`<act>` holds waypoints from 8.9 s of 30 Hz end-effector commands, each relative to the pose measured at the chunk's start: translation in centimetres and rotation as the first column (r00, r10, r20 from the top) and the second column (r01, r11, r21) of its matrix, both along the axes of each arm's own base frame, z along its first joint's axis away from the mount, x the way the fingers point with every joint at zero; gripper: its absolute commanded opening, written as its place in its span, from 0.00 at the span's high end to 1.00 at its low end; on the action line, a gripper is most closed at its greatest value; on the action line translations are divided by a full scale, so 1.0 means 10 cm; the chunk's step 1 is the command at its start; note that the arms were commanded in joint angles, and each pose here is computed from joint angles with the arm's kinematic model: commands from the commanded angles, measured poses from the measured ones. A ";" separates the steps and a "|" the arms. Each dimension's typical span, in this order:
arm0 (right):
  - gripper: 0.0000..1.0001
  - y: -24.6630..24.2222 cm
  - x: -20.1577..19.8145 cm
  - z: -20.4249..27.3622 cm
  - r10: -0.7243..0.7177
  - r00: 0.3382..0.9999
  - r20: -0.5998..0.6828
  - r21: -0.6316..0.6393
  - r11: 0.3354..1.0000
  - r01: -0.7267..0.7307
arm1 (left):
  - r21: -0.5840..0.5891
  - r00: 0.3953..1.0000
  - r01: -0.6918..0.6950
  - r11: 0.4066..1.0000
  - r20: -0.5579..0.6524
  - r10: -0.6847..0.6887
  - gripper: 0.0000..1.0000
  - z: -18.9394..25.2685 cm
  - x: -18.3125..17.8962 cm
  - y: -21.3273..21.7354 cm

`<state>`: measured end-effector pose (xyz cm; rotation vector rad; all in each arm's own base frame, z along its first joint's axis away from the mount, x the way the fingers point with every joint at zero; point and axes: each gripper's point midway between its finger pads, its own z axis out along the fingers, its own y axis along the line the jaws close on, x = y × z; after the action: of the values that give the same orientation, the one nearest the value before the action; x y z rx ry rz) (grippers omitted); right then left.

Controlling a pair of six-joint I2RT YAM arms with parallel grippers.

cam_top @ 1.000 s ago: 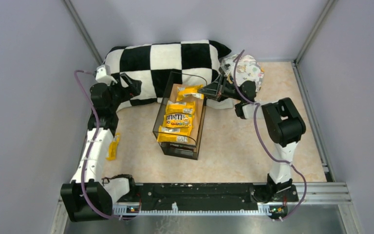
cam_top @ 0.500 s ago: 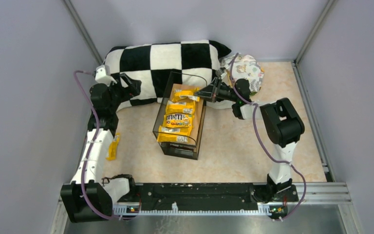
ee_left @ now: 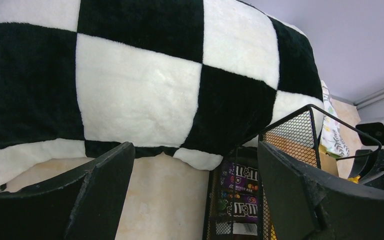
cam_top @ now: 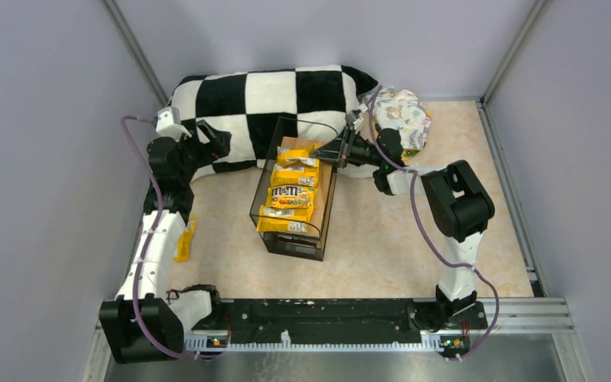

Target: Place and organize the candy bags onto the shelf

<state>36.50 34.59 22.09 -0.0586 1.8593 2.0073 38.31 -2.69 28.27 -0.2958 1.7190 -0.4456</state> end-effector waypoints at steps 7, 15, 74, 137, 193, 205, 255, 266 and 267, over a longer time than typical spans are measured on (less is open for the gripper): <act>0.84 0.04 0.08 0.03 -0.025 0.997 0.074 -0.030 0.999 0.028 | 0.003 0.998 0.005 1.000 0.057 -0.005 0.02 0.12 0.03 -0.01; 0.68 0.01 0.12 0.02 -0.063 0.992 0.107 -0.108 0.991 0.075 | 0.005 0.998 0.005 1.000 0.055 -0.005 0.02 0.11 0.03 -0.01; 0.33 -1.44 0.31 0.10 -0.252 0.824 0.507 -0.414 0.767 0.490 | -0.122 0.449 -0.783 0.610 -0.790 0.418 0.02 -2.46 -1.37 1.29; 0.01 -1.46 0.42 -0.09 -0.272 0.840 0.469 -0.453 0.743 0.493 | -0.299 0.580 -0.721 0.625 -0.754 0.308 0.54 -2.09 -1.22 0.77; 0.50 0.15 -1.13 1.75 -0.392 0.425 0.816 0.192 0.877 0.439 | -0.898 0.929 0.187 0.398 0.030 -0.370 0.64 1.13 -0.82 -1.55; 0.65 0.14 -1.12 1.70 -0.429 0.443 0.787 0.222 0.867 0.445 | -0.907 0.929 0.164 0.389 0.009 -0.369 0.65 1.06 -0.78 -1.57; 1.00 -0.28 -0.23 1.10 -0.081 0.784 0.615 -0.148 0.965 0.217 | 0.115 0.966 -0.167 0.979 0.217 0.139 0.02 0.84 -0.52 -0.28; 1.00 -0.38 0.10 1.01 -0.003 0.722 0.692 -0.281 0.920 0.274 | 0.176 0.963 -0.220 0.960 0.199 0.184 0.02 0.71 -0.25 -0.18; 1.00 -0.39 0.12 1.02 0.001 0.717 0.697 -0.287 0.917 0.277 | 0.178 0.962 -0.220 0.959 0.202 0.184 0.02 0.74 -0.24 -0.18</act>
<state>36.65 31.31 30.48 -0.5718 1.6926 1.3110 35.12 -5.10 31.71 -0.2712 1.6202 -0.1578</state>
